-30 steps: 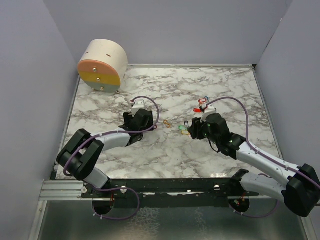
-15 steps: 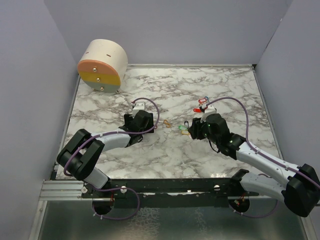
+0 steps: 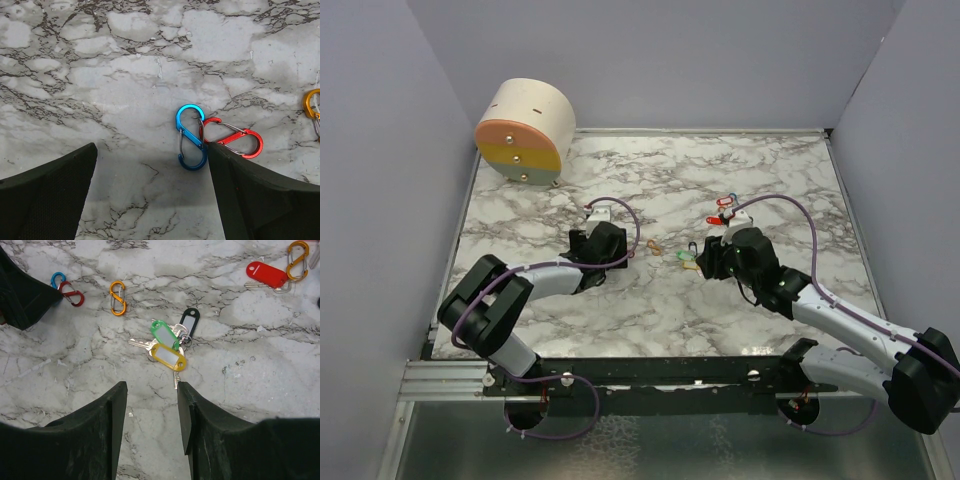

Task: Put the keys on the keyring

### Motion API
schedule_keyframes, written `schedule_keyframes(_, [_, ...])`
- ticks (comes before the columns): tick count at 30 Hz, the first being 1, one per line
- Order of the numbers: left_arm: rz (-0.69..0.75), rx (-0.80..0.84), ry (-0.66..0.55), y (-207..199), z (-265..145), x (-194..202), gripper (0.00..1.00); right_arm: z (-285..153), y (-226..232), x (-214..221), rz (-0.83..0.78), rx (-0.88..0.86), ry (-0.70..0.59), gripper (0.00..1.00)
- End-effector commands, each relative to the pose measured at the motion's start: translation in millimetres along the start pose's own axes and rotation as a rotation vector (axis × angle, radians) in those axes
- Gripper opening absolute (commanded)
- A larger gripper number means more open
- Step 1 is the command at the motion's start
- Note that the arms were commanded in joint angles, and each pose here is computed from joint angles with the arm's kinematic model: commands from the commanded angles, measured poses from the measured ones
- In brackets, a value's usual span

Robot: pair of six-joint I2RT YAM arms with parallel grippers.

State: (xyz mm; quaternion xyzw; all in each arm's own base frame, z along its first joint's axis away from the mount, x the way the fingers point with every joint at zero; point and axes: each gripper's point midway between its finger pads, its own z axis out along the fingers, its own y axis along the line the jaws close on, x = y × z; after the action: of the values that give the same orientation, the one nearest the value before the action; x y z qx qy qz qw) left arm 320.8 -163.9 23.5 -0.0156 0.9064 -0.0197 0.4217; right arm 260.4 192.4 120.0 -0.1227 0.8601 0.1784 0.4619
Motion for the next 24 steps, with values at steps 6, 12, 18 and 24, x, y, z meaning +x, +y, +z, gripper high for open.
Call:
schedule_keyframes(6, [0.043,0.001,0.026,-4.8,1.7,6.1,0.93,0.7,5.7,-2.4,0.001,-0.029,-0.021,0.46])
schedule_keyframes(12, [0.059,-0.019,0.035,-2.6,4.6,9.5,0.92,0.4,5.5,-2.3,0.0,-0.029,-0.022,0.46])
schedule_keyframes(18, [0.073,-0.039,0.04,0.6,6.5,10.9,0.88,-1.0,5.7,-4.0,0.0,-0.03,-0.029,0.46])
schedule_keyframes(24, [0.082,-0.034,0.056,-2.6,10.8,13.9,0.79,-1.3,5.6,-5.1,-0.002,-0.03,-0.031,0.46])
